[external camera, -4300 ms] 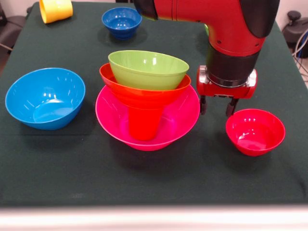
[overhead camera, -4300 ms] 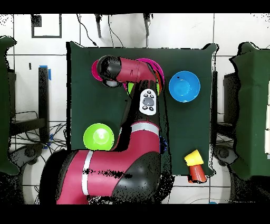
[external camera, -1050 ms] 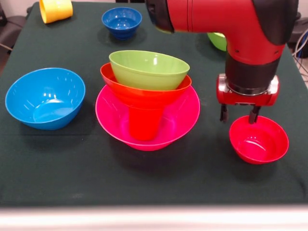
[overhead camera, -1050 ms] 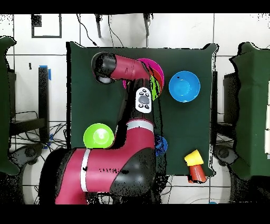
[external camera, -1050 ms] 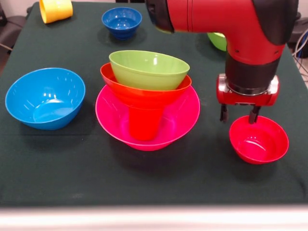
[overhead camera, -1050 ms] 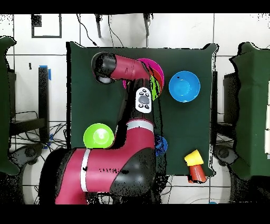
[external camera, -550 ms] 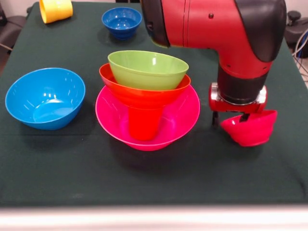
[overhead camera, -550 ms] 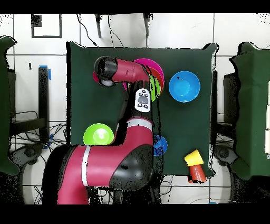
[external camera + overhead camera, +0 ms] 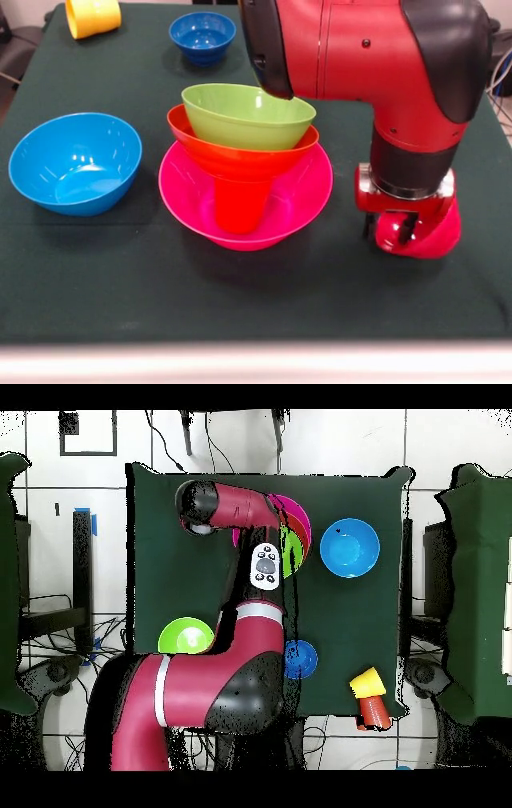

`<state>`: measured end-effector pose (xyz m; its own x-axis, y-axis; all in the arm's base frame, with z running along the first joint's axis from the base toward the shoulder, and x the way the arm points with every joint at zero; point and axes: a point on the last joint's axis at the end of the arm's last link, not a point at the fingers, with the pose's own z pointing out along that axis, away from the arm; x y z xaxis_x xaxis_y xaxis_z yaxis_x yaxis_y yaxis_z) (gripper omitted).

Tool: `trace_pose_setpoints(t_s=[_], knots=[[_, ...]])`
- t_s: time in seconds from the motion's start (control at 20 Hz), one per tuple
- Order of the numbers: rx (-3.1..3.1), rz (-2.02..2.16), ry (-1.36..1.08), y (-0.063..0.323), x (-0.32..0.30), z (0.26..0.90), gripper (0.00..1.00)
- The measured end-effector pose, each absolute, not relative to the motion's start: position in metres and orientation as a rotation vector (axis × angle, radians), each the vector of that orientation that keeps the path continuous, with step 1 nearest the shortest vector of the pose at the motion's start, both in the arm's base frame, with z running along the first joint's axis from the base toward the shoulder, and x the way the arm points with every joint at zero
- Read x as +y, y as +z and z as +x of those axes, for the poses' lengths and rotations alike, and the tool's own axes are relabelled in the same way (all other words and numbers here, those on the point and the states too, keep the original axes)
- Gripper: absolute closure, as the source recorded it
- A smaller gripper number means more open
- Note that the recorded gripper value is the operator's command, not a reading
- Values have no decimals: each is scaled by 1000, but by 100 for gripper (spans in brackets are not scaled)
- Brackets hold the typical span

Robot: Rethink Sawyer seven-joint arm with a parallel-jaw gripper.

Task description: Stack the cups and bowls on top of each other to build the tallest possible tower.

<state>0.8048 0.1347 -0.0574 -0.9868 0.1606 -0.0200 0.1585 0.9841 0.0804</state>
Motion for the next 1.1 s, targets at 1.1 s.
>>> trace_pose_setpoints(t_s=[1.1], knots=[[3033, 215, 122, -38, 138, 836, 100]])
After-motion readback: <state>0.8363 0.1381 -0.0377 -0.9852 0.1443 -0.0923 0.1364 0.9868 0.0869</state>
